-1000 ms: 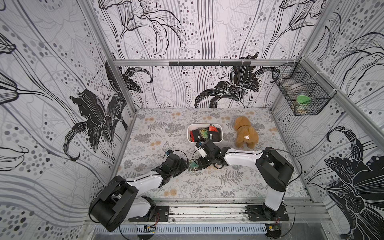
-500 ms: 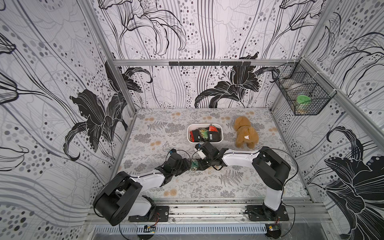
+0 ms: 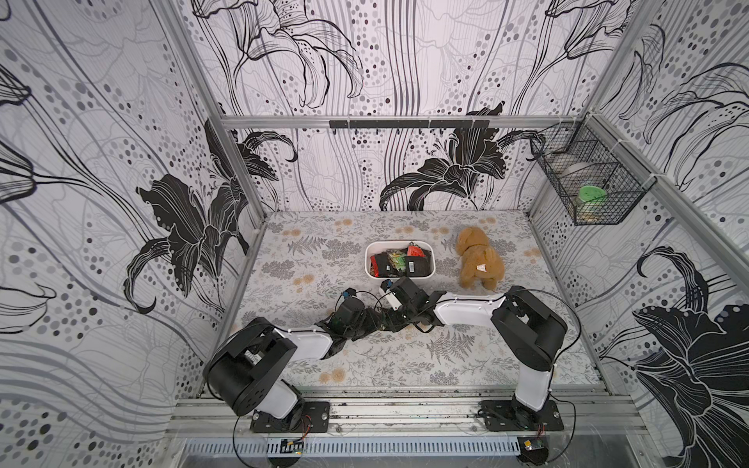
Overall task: Put the tea bags into the storage box
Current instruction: Pick up the tea bag from the center of the board, then place the tea bag in the storage box.
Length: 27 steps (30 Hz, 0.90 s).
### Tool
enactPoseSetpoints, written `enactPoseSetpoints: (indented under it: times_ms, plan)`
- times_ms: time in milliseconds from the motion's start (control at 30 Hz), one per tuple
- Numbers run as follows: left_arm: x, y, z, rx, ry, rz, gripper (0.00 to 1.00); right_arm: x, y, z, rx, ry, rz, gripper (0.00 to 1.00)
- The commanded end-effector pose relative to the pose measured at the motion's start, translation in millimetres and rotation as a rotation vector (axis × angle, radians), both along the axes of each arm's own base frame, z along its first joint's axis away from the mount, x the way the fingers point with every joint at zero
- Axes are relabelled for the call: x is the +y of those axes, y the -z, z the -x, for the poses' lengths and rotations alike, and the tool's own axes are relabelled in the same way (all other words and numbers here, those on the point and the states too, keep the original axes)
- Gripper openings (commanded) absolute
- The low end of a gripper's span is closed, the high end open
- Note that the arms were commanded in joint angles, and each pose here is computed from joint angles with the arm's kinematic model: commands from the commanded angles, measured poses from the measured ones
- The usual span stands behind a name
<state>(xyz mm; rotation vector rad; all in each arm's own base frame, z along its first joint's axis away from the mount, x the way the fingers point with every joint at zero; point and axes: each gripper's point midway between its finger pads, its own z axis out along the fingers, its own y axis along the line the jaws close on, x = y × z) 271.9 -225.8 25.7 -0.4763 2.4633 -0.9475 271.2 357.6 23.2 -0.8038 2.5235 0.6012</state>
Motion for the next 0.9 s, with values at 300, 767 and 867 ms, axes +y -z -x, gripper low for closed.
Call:
enactPoseSetpoints:
  times_ms: [300,767,867]
  plan:
    - [1,-12,3,0.0,-0.019,0.015,0.0,-25,-19,4,-0.087,0.006,0.056,0.0]
    - [22,-142,-48,-0.272,-0.092,-0.219,0.0,-201,-105,-41,-0.493,0.608,-0.038,0.37]
    - [-4,-167,-79,-0.311,-0.06,-0.224,0.0,-209,-112,-37,-0.521,0.64,-0.07,0.4]
